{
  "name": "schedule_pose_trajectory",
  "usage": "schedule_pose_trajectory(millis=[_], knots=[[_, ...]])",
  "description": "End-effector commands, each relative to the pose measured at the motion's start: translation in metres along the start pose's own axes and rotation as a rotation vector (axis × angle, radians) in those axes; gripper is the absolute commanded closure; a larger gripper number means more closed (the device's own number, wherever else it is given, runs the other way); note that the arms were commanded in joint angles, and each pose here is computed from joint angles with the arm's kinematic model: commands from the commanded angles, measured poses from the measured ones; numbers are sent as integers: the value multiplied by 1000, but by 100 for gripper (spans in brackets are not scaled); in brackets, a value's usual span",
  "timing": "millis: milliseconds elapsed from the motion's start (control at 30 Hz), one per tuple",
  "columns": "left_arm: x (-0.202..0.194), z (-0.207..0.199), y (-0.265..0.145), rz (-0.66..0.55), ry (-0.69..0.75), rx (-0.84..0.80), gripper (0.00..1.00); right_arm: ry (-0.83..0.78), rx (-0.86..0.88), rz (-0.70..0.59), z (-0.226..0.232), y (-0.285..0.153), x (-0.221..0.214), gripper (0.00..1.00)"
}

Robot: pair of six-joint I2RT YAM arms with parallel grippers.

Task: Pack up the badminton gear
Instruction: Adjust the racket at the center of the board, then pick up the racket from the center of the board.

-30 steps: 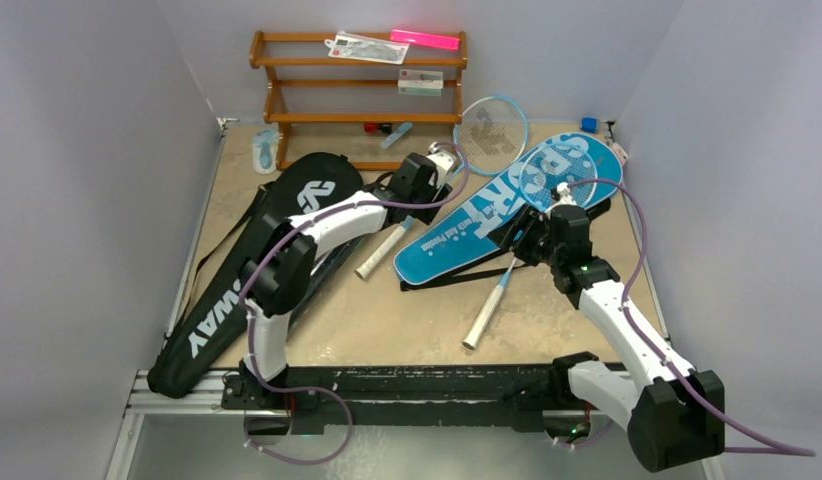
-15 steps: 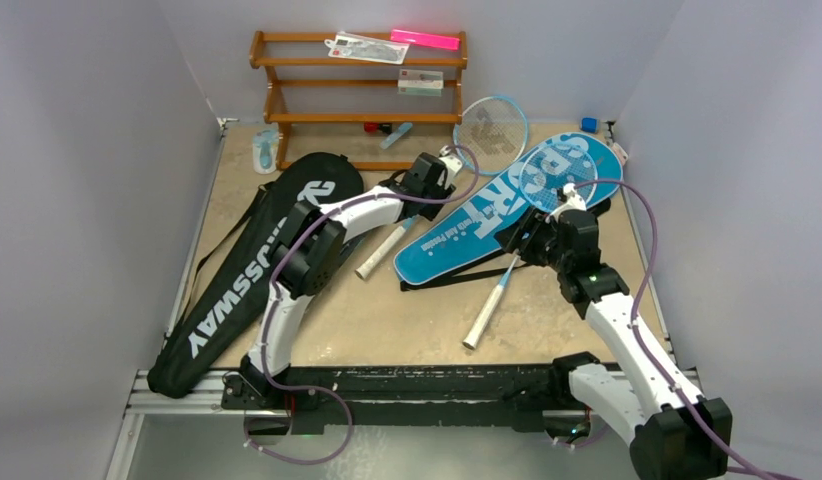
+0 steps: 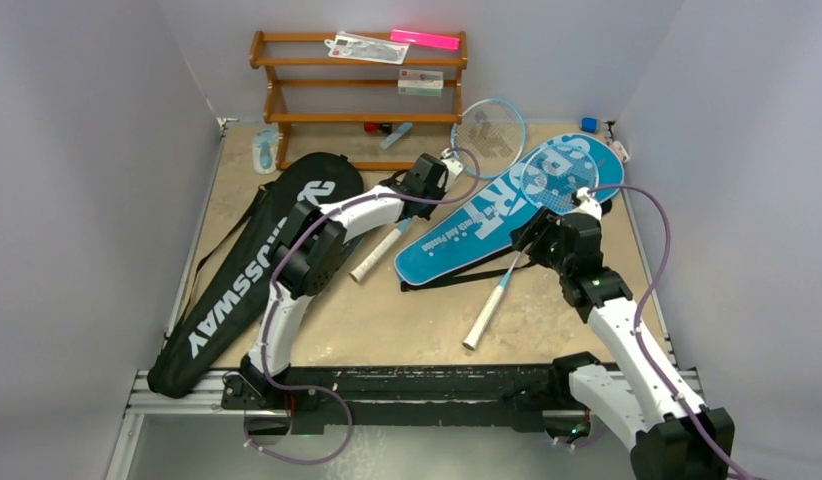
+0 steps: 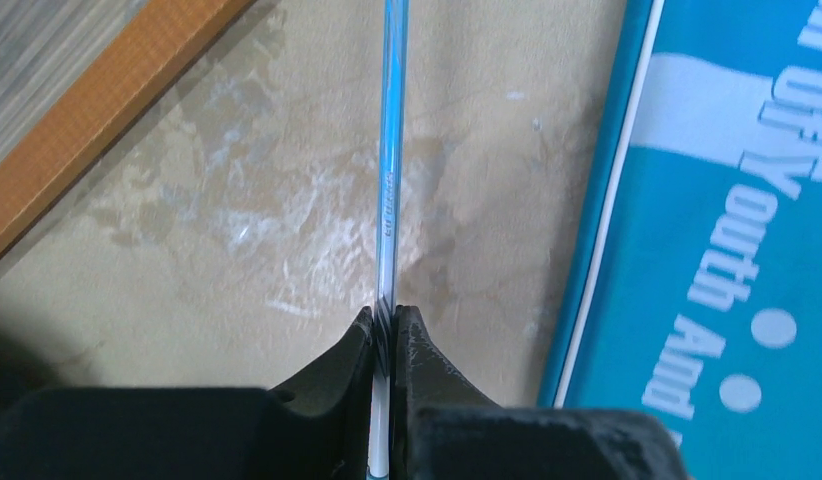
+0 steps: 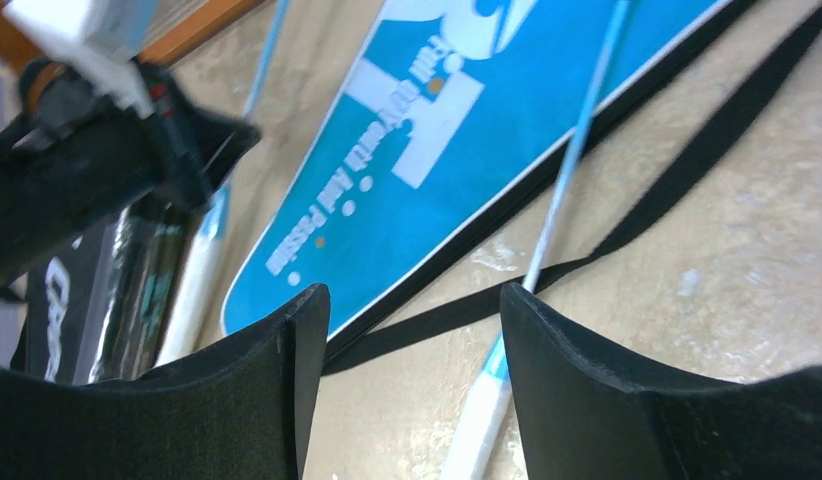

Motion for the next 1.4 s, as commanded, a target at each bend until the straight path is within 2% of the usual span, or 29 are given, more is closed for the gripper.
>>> schedule_pose_trajectory(millis=[0, 167, 400, 567, 700, 767, 867, 1000, 1100, 1200, 1267, 1367], knots=[[35, 15, -49, -104, -28, 34, 100, 63, -233, -24, -30, 9, -4, 35], [16, 11, -57, -78, -48, 8, 100, 107, -356, 12, -48, 26, -14, 42], [-2, 10, -44, -70, -70, 11, 100, 230, -300, 104, -64, 68, 1, 46], [3, 11, -38, -44, -67, 25, 75, 271, -260, 127, -60, 91, 1, 52], [15, 18, -51, -74, -62, 67, 54, 273, -283, 140, -64, 105, -1, 55], [22, 19, -59, -96, -63, 64, 50, 277, -293, 159, -67, 111, -5, 58], [35, 12, -75, -145, -55, 21, 47, 284, -303, 191, -71, 119, -14, 60], [42, -9, -84, -187, 26, -57, 46, 294, -301, 230, -72, 127, -20, 61], [43, -24, -86, -199, 89, -88, 48, 297, -300, 228, -72, 127, -20, 82], [44, -35, -87, -208, 126, -133, 49, 294, -285, 205, -68, 121, -12, 97], [44, -45, -89, -214, 144, -198, 50, 294, -287, 207, -65, 112, -10, 100], [41, -72, -96, -226, 179, -356, 49, 281, -311, 199, -63, 98, -3, 100]])
Point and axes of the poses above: each gripper's point midway between its finger pads, its own y axis out along the fingers, its own z axis along the line the jaws close on, x = y × z, the point moved 5 cm from there along -y, back along the fingers, and after that the axes turned 5 degrees about -y, right-handed, at the moved point
